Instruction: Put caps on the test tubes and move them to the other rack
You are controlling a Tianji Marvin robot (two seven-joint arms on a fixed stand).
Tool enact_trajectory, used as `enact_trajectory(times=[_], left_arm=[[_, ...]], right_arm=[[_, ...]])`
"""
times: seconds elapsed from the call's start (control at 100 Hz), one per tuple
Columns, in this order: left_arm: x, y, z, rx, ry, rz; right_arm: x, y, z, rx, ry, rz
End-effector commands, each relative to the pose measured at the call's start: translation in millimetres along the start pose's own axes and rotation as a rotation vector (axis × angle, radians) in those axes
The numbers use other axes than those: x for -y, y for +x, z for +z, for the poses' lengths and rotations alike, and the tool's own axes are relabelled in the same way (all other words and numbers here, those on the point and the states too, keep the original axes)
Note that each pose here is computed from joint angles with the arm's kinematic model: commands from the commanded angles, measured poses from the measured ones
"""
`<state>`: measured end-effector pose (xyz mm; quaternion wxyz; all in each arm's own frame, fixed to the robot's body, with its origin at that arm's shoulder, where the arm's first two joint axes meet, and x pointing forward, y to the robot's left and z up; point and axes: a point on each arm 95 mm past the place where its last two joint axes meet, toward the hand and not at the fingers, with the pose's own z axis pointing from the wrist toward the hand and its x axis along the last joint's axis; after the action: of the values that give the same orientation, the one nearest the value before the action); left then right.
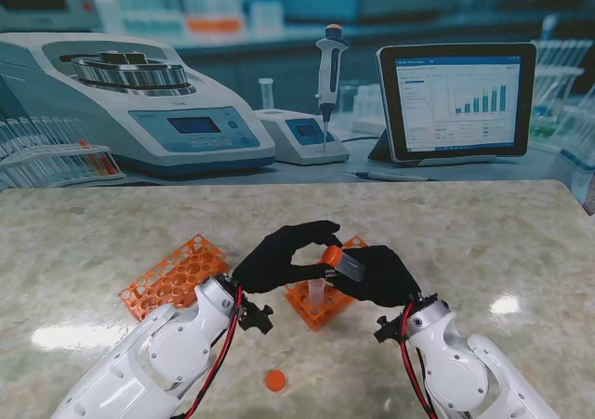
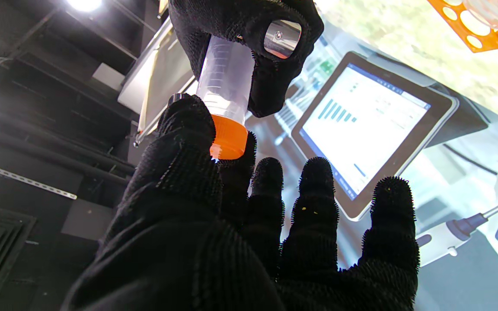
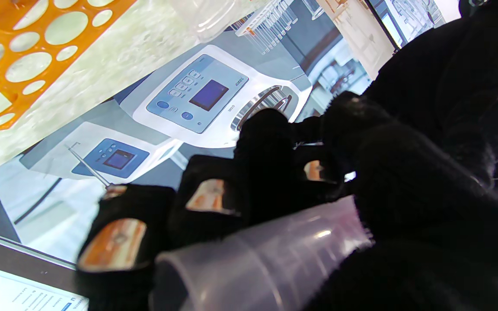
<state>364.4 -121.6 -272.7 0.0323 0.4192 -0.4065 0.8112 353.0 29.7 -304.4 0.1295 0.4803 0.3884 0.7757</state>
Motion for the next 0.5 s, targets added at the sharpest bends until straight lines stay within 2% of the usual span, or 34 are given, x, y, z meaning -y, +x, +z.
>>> enact_trajectory(times=[0.0, 0.49], left_arm=[[-1.2, 1.5, 1.0, -0.004, -0.009, 0.002], [-0.9, 1.8, 1.8, -0.014, -0.039, 0.034]], right_arm=[[3.8, 5.0, -0.1, -0.005, 0.006, 0.010], [4.2, 4.6, -0.8, -0.005, 0.007, 0.011]])
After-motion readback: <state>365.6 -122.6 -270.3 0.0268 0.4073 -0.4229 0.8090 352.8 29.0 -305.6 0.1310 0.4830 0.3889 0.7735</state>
